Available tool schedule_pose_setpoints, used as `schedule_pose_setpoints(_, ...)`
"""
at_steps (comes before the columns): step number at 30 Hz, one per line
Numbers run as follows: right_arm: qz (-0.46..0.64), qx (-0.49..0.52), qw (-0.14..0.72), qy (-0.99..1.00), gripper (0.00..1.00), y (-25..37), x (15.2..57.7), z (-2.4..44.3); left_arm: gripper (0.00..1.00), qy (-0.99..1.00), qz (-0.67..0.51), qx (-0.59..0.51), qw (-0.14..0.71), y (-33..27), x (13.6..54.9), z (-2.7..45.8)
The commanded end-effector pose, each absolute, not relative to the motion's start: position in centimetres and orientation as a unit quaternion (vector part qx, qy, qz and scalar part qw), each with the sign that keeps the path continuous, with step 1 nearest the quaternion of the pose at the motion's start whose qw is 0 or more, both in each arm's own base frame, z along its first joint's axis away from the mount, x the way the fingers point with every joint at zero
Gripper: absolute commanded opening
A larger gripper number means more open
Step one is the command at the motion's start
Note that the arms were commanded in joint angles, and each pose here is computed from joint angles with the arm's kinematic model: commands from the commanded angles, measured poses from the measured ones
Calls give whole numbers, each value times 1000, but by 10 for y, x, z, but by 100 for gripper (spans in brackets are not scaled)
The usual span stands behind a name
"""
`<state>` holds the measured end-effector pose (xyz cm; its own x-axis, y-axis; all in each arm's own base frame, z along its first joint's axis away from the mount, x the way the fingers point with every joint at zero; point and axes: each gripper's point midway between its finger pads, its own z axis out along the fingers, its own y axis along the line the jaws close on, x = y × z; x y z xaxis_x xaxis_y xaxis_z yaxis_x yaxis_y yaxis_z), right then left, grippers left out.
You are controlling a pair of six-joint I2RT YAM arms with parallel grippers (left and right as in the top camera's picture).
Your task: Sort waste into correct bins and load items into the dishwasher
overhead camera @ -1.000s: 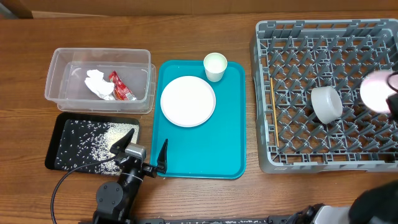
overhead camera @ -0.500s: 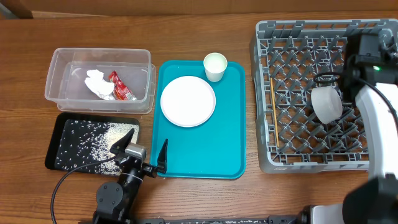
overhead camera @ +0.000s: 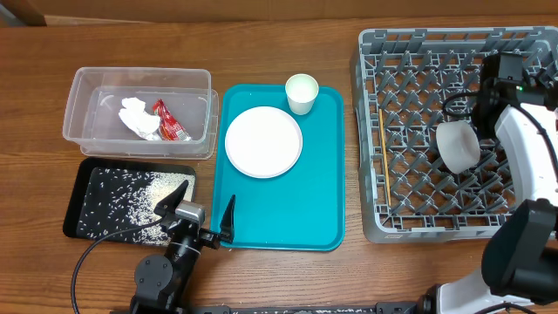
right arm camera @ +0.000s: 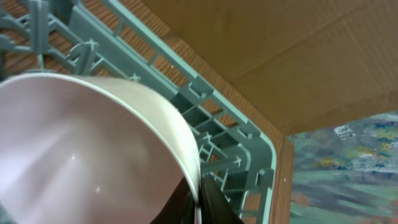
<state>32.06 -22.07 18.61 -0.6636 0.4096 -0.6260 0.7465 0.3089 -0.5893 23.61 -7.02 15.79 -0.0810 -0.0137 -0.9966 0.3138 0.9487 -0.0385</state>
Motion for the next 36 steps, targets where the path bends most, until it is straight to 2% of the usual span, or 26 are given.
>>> schedule_pose_setpoints(1,-476,368,166,781,6,-235,313,186,100,725,-124,93,671,-68,237,158)
schedule_pose_setpoints(8,-469,371,159,786,4,-235,311,182,100,725,-124,93,671,-68,237,158)
schedule_pose_setpoints(13,-508,343,164,773,4,-231,314,196,100,725,-124,93,671,-68,237,158)
schedule_pose_setpoints(25,-556,241,125,786,4,-222,323,210,100,725,-124,93,671,-68,237,158)
schedule_pose_setpoints(36,-566,129,112,807,4,-198,353,213,100,725,-124,93,671,-68,237,158)
